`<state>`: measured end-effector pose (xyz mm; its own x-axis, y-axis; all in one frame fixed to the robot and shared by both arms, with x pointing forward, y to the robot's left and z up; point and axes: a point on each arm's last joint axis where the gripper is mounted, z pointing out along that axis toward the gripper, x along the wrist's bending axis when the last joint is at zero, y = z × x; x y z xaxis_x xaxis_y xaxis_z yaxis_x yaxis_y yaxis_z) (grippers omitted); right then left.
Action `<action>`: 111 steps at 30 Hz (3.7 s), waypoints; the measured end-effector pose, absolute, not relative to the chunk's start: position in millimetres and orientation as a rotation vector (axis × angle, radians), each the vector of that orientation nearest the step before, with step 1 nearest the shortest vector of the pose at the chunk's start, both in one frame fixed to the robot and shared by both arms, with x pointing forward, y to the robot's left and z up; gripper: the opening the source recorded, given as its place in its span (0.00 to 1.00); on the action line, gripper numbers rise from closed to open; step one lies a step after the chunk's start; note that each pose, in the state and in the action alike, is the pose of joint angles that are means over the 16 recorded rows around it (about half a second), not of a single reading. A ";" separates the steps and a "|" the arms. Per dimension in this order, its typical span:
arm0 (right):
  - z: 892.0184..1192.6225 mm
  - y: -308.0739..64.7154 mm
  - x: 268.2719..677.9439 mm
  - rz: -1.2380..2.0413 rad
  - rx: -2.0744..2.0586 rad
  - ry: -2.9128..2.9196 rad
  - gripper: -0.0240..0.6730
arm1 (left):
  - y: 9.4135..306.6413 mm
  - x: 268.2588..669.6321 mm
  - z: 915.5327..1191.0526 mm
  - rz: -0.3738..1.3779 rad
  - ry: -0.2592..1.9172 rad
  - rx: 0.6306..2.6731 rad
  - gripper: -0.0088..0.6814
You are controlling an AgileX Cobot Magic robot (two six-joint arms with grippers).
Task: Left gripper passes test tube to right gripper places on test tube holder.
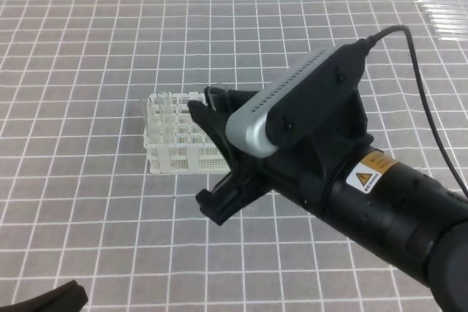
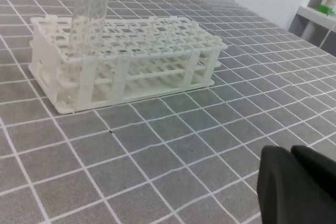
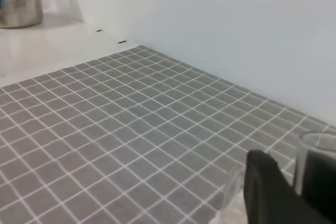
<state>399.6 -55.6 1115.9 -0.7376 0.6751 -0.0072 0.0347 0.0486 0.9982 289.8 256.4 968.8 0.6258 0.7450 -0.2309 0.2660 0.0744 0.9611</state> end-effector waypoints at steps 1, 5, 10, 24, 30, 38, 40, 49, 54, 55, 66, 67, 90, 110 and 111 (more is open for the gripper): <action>1115.6 -56.5 401.6 1.736 0.711 1.834 0.16 | 256.4 289.8 969.0 0.442 0.890 1.498 0.01; 1112.6 -60.7 414.6 1.750 0.721 1.747 0.16 | 256.3 289.9 968.5 0.442 0.890 1.499 0.01; 1104.1 -63.1 438.4 1.819 0.735 1.614 0.16 | 256.3 289.8 968.3 0.442 0.890 1.499 0.01; 1064.7 -17.8 504.5 1.991 0.673 1.565 0.16 | 256.3 289.8 968.3 0.442 0.890 1.499 0.01; 1050.6 3.6 523.9 1.975 0.670 1.597 0.16 | 256.2 289.9 967.9 0.441 0.890 1.501 0.01; 1031.9 18.3 538.6 1.955 0.690 1.627 0.16 | 256.2 289.9 967.9 0.441 0.890 1.501 0.01; 1027.9 19.9 541.3 1.949 0.695 1.632 0.16 | 256.2 289.9 967.9 0.441 0.890 1.501 0.01; 1019.0 20.1 551.3 1.931 0.725 1.633 0.16 | 256.2 289.9 968.3 0.441 0.891 1.500 0.01; 1017.1 18.4 554.0 1.931 0.742 1.638 0.16 | 256.2 289.9 968.3 0.441 0.890 1.500 0.01; 1016.8 18.2 554.2 1.931 0.745 1.640 0.16 | 256.2 289.9 968.3 0.441 0.890 1.500 0.01; 1013.3 19.3 553.9 1.936 0.755 1.673 0.16 | 256.1 289.9 967.6 0.441 0.890 1.502 0.01; 1012.8 19.5 554.0 1.935 0.754 1.675 0.16 | 256.2 289.9 967.8 0.441 0.890 1.501 0.01; 1010.5 16.6 558.7 1.961 0.753 1.617 0.16 | 256.2 289.9 967.9 0.441 0.890 1.501 0.01; 1004.0 20.0 562.6 1.949 0.749 1.637 0.16 | 256.3 289.9 968.5 0.441 0.891 1.500 0.01; 1003.3 20.2 562.7 1.947 0.748 1.640 0.16 | 256.3 289.9 968.7 0.442 0.891 1.499 0.01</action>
